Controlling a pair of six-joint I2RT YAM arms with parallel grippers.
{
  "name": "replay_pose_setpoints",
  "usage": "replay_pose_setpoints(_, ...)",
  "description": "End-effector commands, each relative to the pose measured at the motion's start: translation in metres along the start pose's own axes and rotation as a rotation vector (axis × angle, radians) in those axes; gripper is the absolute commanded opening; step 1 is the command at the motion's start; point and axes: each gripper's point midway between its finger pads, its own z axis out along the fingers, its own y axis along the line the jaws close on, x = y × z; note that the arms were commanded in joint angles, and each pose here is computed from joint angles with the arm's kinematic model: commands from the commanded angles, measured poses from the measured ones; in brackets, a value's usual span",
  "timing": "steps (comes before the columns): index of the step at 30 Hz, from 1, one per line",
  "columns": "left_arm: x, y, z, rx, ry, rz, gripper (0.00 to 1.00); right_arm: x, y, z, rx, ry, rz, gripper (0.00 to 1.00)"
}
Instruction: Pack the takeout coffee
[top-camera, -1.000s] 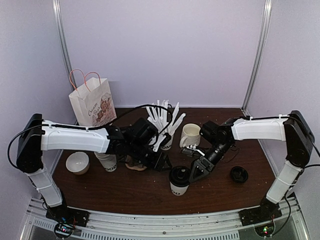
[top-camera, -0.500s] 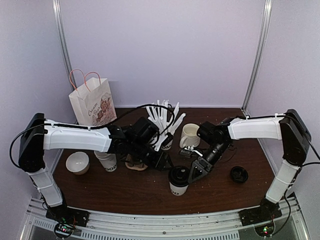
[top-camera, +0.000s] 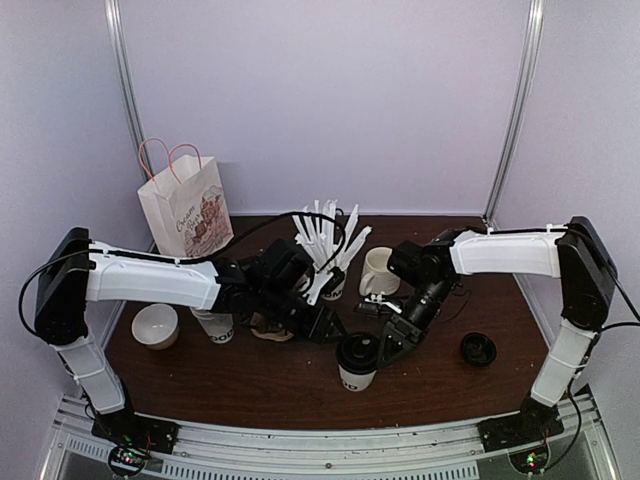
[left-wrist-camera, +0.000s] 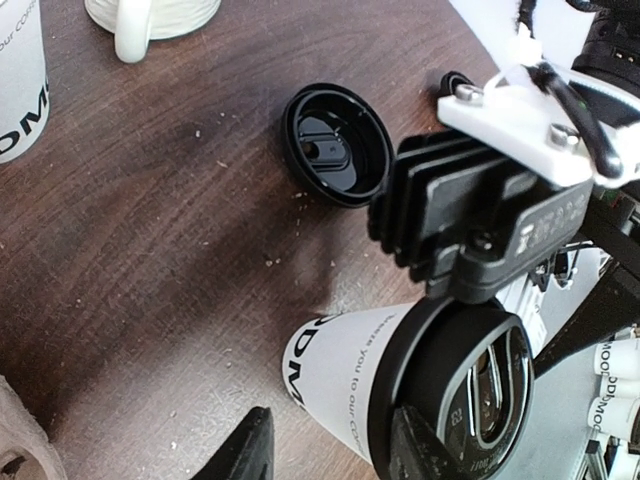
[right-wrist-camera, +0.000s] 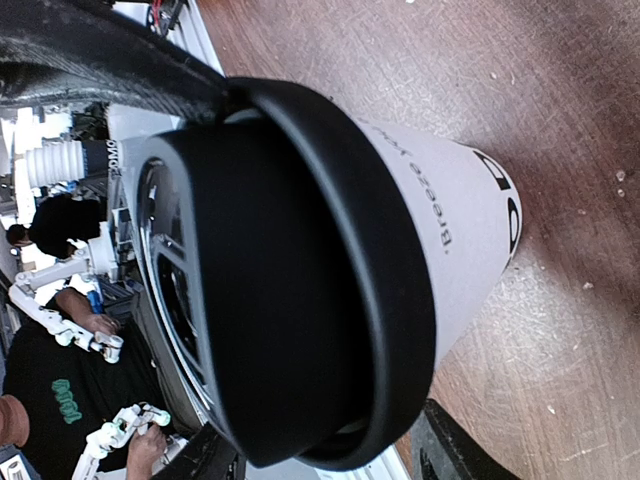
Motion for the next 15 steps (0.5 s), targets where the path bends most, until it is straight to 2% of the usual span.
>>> replay_pose_setpoints(1,0.067,0.042,0.013,-0.139,0.169,-0.07,0.39,-0.005,-0.079,0.009,0.365,0.066,0.013,0.56)
replay_pose_setpoints(7,0.07,0.042,0.008,-0.181,0.177,-0.042,0.38,-0.009,-0.098,0.001,0.47,0.1,0.012,0.55)
replay_pose_setpoints(15,0.02,0.0,-0.019,-0.105,0.018,0.125,0.45,-0.032,-0.015,-0.016,0.173,0.011,-0.15,0.55)
